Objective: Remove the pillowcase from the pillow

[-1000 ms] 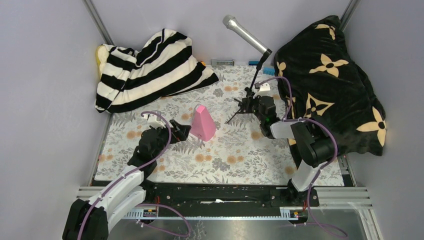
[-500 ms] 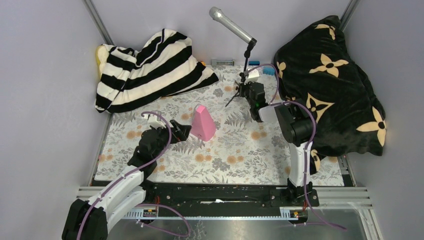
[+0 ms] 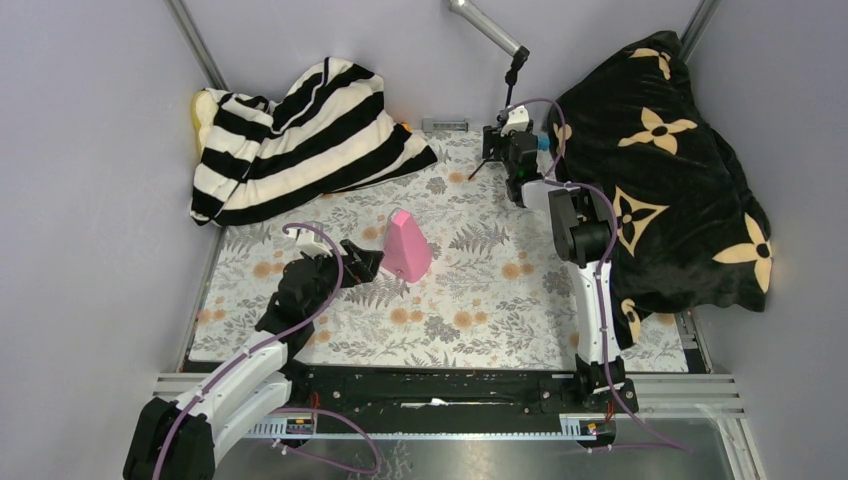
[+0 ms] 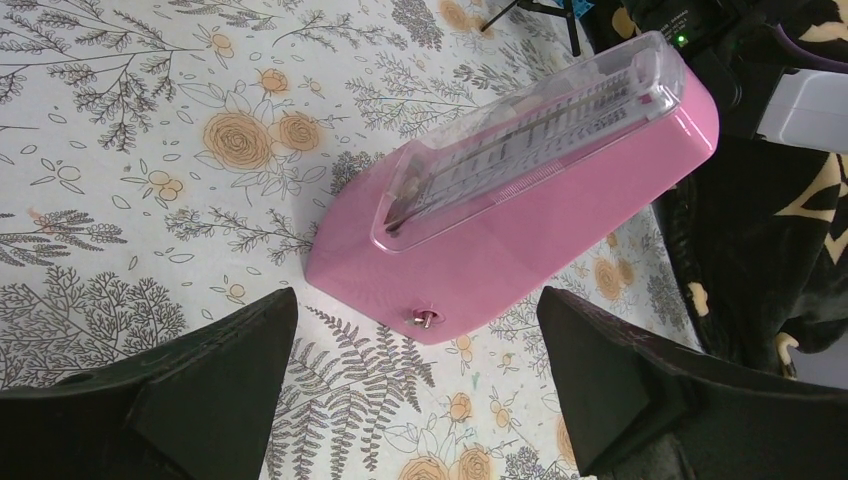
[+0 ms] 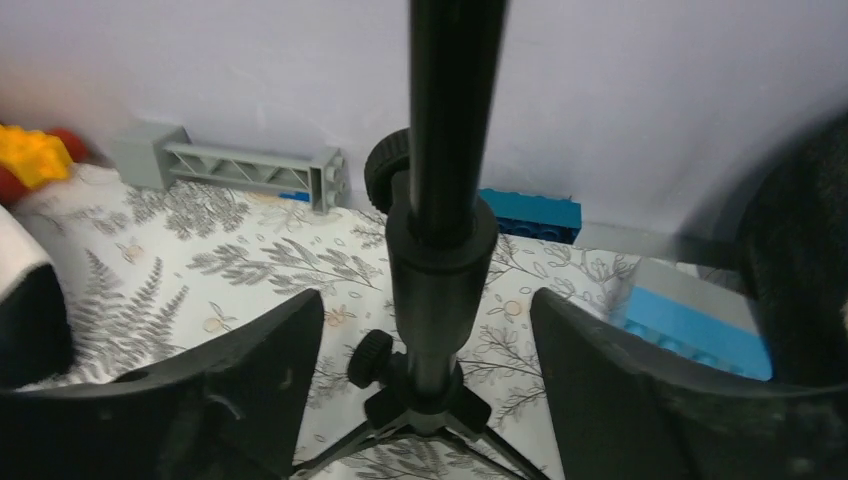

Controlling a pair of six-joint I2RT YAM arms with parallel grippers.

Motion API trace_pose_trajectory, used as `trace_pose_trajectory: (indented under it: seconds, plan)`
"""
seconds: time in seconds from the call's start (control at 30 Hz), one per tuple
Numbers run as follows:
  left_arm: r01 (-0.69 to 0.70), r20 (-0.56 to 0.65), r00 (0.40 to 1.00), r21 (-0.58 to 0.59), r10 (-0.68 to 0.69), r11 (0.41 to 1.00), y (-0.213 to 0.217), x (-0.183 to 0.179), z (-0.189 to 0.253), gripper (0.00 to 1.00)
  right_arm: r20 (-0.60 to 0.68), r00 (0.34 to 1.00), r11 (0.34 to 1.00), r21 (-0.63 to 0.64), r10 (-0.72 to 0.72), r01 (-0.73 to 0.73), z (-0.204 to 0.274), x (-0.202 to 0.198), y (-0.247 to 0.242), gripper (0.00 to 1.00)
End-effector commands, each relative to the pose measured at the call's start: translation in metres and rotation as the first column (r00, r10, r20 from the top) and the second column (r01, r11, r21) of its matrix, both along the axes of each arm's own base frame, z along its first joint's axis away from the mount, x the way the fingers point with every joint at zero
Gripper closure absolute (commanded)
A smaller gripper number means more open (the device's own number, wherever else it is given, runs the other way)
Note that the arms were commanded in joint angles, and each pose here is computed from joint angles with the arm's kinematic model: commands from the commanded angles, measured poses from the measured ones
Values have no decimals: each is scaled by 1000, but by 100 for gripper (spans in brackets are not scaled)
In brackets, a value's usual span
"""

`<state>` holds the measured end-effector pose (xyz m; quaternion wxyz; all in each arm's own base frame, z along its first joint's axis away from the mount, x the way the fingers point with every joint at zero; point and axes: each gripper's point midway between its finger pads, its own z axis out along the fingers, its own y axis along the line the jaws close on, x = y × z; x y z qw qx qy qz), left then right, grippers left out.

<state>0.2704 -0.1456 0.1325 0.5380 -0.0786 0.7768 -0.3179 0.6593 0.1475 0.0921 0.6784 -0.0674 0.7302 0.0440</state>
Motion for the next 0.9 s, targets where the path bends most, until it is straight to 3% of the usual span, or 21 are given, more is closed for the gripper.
trace_pose_trajectory:
  seconds: [0.0, 0.1, 0.4, 0.6, 0.73, 0.87]
  plan:
    - [8, 19, 1000, -21, -8, 1000, -3, 0, 5, 1, 17, 999, 999, -12, 51, -51, 14, 9, 11, 9]
    - [13, 13, 1000, -26, -13, 1000, -4, -1, 4, 1, 42, 996, 997, 25, 78, -79, 30, 1, 16, 1]
    - [45, -63, 997, -40, -48, 998, -10, -15, -11, 1, 41, 999, 992, 122, 8, -13, 69, -56, -4, 0]
    - [60, -124, 990, -58, -67, 997, -16, -29, -29, 3, -33, 999, 972, 232, -31, 38, 82, -113, -19, 0]
    - [68, -162, 984, -38, -73, 997, -23, -27, -39, 8, -76, 997, 939, 344, 32, -4, 89, -155, -9, 0]
    - [73, -174, 982, -37, -79, 997, -33, -15, -41, 12, -132, 985, 925, 377, 107, -50, 86, -195, 11, 0]
